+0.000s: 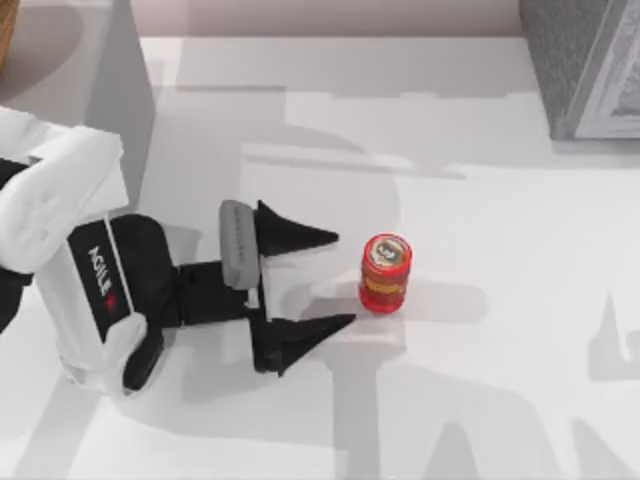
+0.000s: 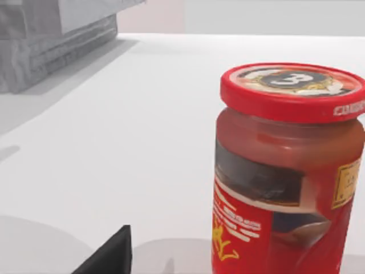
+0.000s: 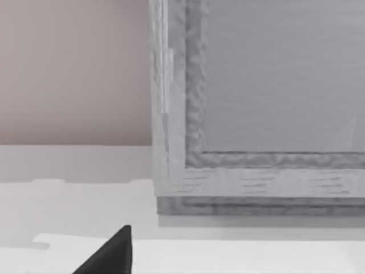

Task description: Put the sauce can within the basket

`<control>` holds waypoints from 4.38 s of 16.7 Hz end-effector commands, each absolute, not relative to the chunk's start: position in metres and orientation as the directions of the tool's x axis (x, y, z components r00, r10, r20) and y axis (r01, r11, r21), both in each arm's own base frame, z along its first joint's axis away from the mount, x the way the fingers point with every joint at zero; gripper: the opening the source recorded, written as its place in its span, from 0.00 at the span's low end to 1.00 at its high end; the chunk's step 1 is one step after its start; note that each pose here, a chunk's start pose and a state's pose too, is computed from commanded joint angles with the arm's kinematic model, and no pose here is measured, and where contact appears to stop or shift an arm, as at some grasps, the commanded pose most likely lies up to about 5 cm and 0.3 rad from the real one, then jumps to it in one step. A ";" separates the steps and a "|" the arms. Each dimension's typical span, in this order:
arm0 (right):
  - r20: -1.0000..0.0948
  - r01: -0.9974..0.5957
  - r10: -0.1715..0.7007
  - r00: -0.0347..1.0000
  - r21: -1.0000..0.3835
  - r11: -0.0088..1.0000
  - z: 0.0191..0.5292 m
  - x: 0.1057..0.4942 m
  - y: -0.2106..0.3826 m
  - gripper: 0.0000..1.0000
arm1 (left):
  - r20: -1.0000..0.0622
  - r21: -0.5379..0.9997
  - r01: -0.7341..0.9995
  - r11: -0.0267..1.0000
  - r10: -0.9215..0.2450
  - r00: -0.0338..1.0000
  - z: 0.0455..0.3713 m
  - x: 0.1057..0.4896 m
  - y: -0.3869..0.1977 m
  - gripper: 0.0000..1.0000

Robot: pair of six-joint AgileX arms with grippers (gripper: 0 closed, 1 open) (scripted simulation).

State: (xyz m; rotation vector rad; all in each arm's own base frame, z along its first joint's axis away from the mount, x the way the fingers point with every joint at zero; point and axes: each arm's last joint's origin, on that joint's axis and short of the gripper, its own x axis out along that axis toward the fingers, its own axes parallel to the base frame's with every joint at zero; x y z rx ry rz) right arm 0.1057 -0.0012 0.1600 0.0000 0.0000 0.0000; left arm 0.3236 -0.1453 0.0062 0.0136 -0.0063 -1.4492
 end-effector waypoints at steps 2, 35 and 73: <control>0.000 0.000 0.000 1.000 0.000 1.000 0.160 0.106 -0.001 1.00 | -0.006 0.010 0.992 0.127 -0.992 0.127 0.006 0.324 -0.145 1.00; 0.000 0.000 0.000 1.000 0.000 1.000 0.160 0.106 -0.001 1.00 | -0.004 0.013 0.993 0.121 -0.993 0.121 0.006 0.332 -0.215 0.00; 0.000 0.000 0.000 1.000 0.000 1.000 0.160 0.106 -0.001 1.00 | 0.016 0.147 0.964 0.220 -0.975 0.220 0.242 0.167 0.007 0.00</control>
